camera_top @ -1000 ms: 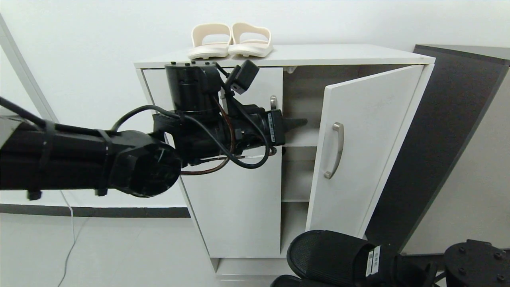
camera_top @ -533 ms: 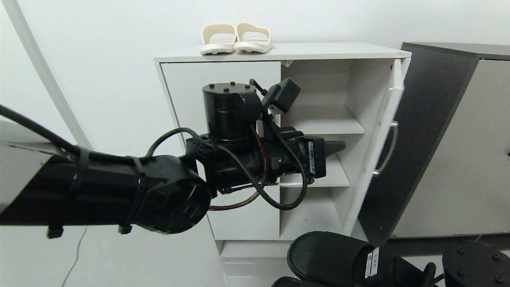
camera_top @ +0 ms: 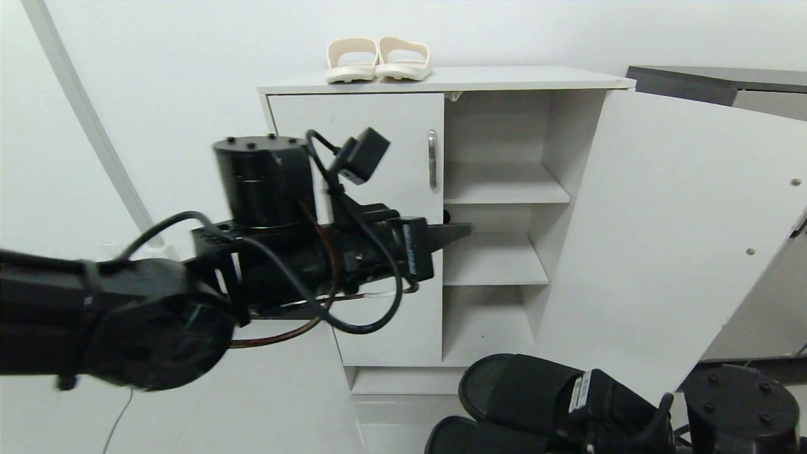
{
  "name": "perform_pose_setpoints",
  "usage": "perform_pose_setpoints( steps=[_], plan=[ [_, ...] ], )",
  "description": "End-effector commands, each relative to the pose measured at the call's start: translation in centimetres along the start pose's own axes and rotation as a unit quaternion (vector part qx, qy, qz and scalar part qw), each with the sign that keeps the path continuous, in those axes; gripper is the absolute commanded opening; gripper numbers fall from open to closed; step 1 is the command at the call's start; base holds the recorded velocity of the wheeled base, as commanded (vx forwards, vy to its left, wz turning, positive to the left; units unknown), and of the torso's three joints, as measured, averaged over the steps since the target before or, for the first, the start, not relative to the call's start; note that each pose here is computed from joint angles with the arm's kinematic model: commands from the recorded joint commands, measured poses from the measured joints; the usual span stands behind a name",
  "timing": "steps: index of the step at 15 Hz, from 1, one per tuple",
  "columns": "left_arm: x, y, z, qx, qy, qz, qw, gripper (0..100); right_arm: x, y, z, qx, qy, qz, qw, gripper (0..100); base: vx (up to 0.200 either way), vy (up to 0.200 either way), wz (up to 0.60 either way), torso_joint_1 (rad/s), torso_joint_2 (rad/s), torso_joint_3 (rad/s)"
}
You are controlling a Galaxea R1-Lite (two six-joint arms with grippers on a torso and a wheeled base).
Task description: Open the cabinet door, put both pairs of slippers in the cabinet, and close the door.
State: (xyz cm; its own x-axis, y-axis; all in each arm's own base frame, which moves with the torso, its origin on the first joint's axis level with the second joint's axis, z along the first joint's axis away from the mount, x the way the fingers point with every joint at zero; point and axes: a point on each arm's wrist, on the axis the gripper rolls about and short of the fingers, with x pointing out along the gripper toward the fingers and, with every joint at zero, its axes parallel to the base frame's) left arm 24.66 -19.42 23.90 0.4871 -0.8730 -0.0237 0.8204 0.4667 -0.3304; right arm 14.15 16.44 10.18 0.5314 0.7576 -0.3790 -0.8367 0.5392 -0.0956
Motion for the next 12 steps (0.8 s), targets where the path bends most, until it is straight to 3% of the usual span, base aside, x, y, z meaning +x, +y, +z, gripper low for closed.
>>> perform_pose_setpoints(
  steps=[1,4,6,7,8,9,11,12],
  plan=[
    [-11.9,-1.7,0.4,0.017,-0.061,0.072,0.9953,0,1.0,-1.1,-0.2,0.016,0.01,-0.019,1.0,0,0.0,0.0,0.0,0.0,0.0,0.0],
    [-19.6,-4.2,-2.5,0.036,-0.104,0.13,0.9853,0,1.8,-1.8,0.1,0.041,0.001,-0.033,0.999,0,0.0,0.0,0.0,0.0,0.0,0.0],
    [-22.7,-5.0,-4.5,0.057,-0.103,0.198,0.9732,0,2.2,-2.0,0.2,0.046,-0.007,-0.047,0.998,0,0.0,0.0,0.0,0.0,0.0,0.0],
    [-24.8,-6.0,-6.2,0.081,-0.094,0.256,0.9585,0,2.5,-2.2,0.3,0.049,-0.014,-0.062,0.997,0,0.0,0.0,0.0,0.0,0.0,0.0],
    [-26.0,-7.2,-7.1,0.087,-0.102,0.274,0.9523,0,2.8,-2.3,0.3,0.056,-0.016,-0.07,0.996,0,0.0,0.0,0.0,0.0,0.0,0.0],
    [-26.8,-8.1,-8.0,0.087,-0.107,0.293,0.9462,0,3.1,-2.4,0.5,0.063,-0.019,-0.073,0.995,0,0.0,0.0,0.0,0.0,0.0,0.0],
    [-27.9,-8.9,-9.7,0.076,-0.115,0.364,0.9211,0,3.7,-2.6,0.5,0.071,-0.019,-0.082,0.994,0,0.0,0.0,0.0,0.0,0.0,0.0],
    [-28.2,-9.1,-10.6,0.078,-0.123,0.383,0.9124,0,4.1,-2.7,0.5,0.076,-0.016,-0.102,0.992,0,0.0,0.0,0.0,0.0,0.0,0.0]
  ],
)
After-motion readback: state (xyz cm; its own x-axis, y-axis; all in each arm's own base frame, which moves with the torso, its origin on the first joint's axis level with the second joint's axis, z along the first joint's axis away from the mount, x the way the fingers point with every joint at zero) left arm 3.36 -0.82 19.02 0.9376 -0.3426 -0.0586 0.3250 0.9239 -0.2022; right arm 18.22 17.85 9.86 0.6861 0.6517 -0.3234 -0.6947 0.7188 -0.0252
